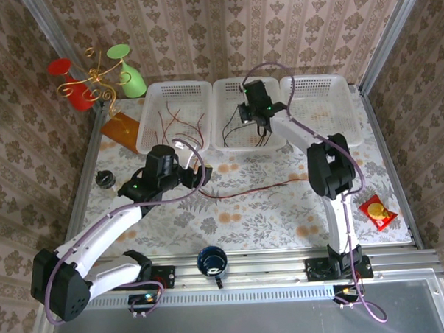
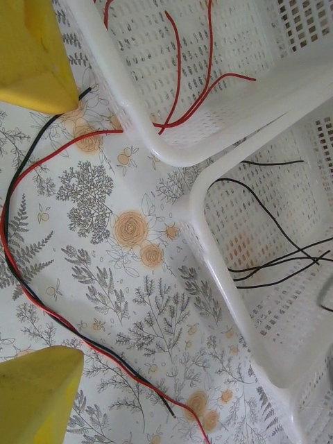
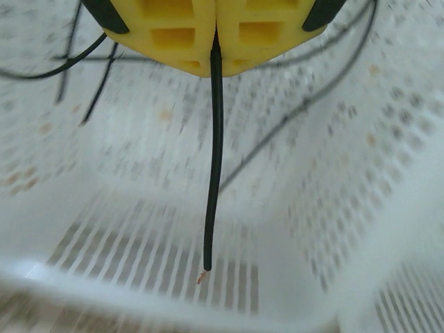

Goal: Untangle the cables
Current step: Place the cable in the container.

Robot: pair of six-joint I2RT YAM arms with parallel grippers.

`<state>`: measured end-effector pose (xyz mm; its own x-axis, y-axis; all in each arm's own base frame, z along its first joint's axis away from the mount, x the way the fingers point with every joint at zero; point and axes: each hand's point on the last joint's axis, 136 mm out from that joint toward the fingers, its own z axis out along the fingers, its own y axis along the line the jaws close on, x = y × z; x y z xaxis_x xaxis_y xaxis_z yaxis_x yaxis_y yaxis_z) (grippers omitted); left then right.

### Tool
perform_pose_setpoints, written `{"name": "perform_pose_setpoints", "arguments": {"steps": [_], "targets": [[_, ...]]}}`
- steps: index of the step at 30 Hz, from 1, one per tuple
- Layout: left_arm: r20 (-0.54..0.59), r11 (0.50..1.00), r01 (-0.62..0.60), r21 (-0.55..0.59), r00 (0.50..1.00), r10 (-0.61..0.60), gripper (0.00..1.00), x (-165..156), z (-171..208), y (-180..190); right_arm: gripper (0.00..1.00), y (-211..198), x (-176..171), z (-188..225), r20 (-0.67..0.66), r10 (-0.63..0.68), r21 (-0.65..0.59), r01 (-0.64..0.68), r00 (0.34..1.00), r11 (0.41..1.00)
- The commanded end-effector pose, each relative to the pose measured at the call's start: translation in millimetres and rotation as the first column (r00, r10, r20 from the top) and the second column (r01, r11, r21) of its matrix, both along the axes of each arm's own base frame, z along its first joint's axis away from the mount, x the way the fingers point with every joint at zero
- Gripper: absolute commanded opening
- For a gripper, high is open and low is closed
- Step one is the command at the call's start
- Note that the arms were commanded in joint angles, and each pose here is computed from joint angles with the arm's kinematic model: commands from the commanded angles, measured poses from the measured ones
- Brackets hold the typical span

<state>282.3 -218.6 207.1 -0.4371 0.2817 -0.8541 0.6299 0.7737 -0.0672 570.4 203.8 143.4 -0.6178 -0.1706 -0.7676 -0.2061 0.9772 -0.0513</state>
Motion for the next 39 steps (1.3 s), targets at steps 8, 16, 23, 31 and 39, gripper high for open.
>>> {"name": "perform_pose_setpoints", "arguments": {"steps": [8, 16, 23, 31, 39], "targets": [[-0.030, 1.000, -0.010, -0.025, 0.999, 0.010, 0.88, -4.1, -6.5, 1.3, 0.00, 47.4, -24.0, -80.9, -0.288, 0.143, 0.043, -0.137, 0.947, 0.990], [-0.021, 0.999, -0.033, -0.012, 0.999, 0.033, 0.89, -7.7, -5.9, 9.3, 0.00, 68.4, -17.8, -59.1, -0.263, 0.141, 0.165, -0.100, 0.954, 0.981], [-0.041, 0.999, -0.041, -0.028, 0.998, 0.040, 0.89, -11.6, -11.6, 10.3, 0.00, 59.7, -29.2, -99.3, -0.391, 0.066, 0.160, -0.003, 0.918, 0.987], [-0.025, 0.999, -0.041, -0.026, 0.999, 0.040, 0.90, -15.5, -9.3, 13.6, 0.40, 48.0, -32.8, -69.3, -0.376, 0.030, 0.107, 0.012, 0.926, 0.994], [-0.028, 0.999, -0.043, -0.027, 0.999, 0.042, 0.90, -13.3, -10.9, 11.7, 0.78, 30.8, -37.4, 3.6, -0.269, 0.017, 0.054, -0.002, 0.963, 0.999]]}}
